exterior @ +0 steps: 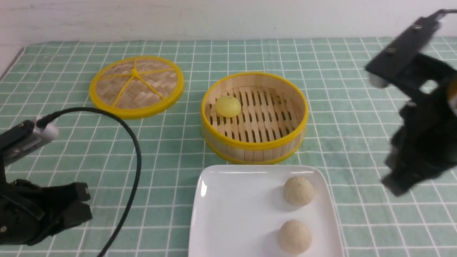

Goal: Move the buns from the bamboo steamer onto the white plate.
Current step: 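Reach into the bamboo steamer and grasp a bun with the left gripper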

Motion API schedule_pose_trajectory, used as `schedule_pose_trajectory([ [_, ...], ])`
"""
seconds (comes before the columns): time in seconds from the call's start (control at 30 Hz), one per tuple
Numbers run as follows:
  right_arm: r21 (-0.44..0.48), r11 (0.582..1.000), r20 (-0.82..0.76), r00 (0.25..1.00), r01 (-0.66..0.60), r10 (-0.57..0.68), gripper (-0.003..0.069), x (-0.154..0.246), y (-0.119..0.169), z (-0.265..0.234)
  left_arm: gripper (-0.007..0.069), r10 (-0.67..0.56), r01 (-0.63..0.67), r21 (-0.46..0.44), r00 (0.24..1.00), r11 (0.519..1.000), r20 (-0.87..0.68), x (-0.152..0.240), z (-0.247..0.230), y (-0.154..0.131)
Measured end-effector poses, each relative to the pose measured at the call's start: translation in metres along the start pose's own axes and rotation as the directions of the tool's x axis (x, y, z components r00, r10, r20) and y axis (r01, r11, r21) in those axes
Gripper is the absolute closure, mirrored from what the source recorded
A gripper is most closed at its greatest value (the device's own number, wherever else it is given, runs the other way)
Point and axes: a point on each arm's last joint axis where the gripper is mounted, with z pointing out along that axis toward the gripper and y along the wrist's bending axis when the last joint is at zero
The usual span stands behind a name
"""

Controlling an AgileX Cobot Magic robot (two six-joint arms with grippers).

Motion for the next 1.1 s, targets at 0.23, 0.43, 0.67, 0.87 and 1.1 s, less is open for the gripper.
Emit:
schedule_pose_trajectory([
  [0.23,0.009,1.000,0.167,0.986,0.001,-0.003,0.0674,0.077,-0.001,-0.009,0.0624,0.055,-0.050,0.095,0.997,0.994,-0.054,-0.058,-0.013,-0.033],
  [0.43,0.027,0.999,0.363,0.931,0.026,-0.034,0.0674,0.108,0.004,0.020,0.0624,0.244,-0.207,0.249,0.961,0.946,-0.129,-0.103,0.010,-0.103],
  [0.67,0.029,0.999,0.372,0.927,0.041,-0.048,0.0672,0.116,0.006,0.034,0.0590,0.395,-0.336,0.279,0.899,0.900,-0.192,-0.122,0.076,-0.184],
  [0.87,0.032,0.999,0.383,0.922,0.042,-0.051,0.0667,0.115,0.006,0.034,0.0419,0.427,-0.417,0.094,0.881,0.904,-0.204,-0.132,0.153,-0.235],
  [1.1,0.033,0.999,0.383,0.922,0.042,-0.052,0.0664,0.115,0.006,0.034,0.0292,0.516,-0.528,-0.040,0.842,0.848,-0.156,-0.134,0.199,-0.253],
])
